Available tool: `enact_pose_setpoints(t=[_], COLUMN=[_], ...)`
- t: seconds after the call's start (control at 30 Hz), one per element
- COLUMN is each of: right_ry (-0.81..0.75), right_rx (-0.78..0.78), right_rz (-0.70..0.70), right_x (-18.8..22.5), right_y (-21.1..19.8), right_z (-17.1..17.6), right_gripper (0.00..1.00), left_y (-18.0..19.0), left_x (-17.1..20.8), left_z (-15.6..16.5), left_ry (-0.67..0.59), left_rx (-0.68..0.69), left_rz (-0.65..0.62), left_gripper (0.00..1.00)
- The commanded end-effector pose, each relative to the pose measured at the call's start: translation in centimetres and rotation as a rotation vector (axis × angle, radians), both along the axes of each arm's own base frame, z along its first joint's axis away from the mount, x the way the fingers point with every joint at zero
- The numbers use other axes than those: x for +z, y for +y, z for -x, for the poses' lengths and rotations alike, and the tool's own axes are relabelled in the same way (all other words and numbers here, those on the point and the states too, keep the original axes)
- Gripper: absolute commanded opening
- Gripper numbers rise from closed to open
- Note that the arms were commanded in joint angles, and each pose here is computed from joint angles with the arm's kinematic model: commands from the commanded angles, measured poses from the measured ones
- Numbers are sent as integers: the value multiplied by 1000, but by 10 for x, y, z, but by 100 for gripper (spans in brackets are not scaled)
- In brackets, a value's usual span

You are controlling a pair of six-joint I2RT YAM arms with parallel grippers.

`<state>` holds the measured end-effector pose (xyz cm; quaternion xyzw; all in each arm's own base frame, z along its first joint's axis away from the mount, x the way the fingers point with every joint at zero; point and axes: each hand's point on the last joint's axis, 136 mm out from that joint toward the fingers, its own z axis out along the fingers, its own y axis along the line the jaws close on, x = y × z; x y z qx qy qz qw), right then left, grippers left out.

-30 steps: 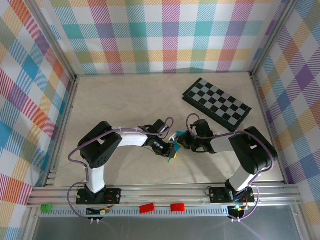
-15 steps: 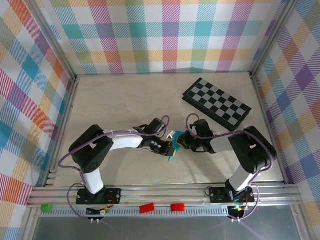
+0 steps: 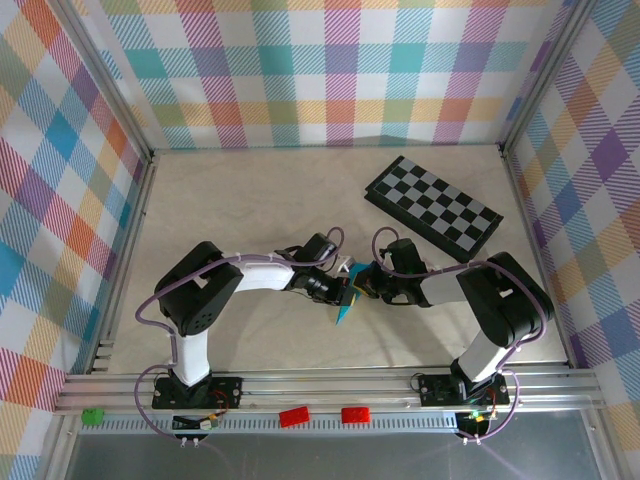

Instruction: Fold a paper plane with a square sheet of paper (pick it up from the middle)

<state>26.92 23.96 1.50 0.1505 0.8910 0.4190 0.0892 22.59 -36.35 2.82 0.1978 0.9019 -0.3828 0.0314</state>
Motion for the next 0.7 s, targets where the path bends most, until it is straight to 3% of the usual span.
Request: enact_pose_setpoints(t=[0.0, 0.33, 0.67], right_ry=[184, 183, 177], right_rx=[-40, -35, -36], right_rz=[174, 174, 172], right_x=[-53, -52, -50], right_y=[-34, -33, -33], right_z=[37, 36, 35], right_gripper=[7, 7, 7], left_y=[6, 25, 6], left_x=[-4, -25, 31], left_z=[-5, 19, -15], left_ry=[-4, 78, -18], left_rx=[25, 22, 55], left_rz=[-38, -80, 34], left_gripper=[0, 0, 0])
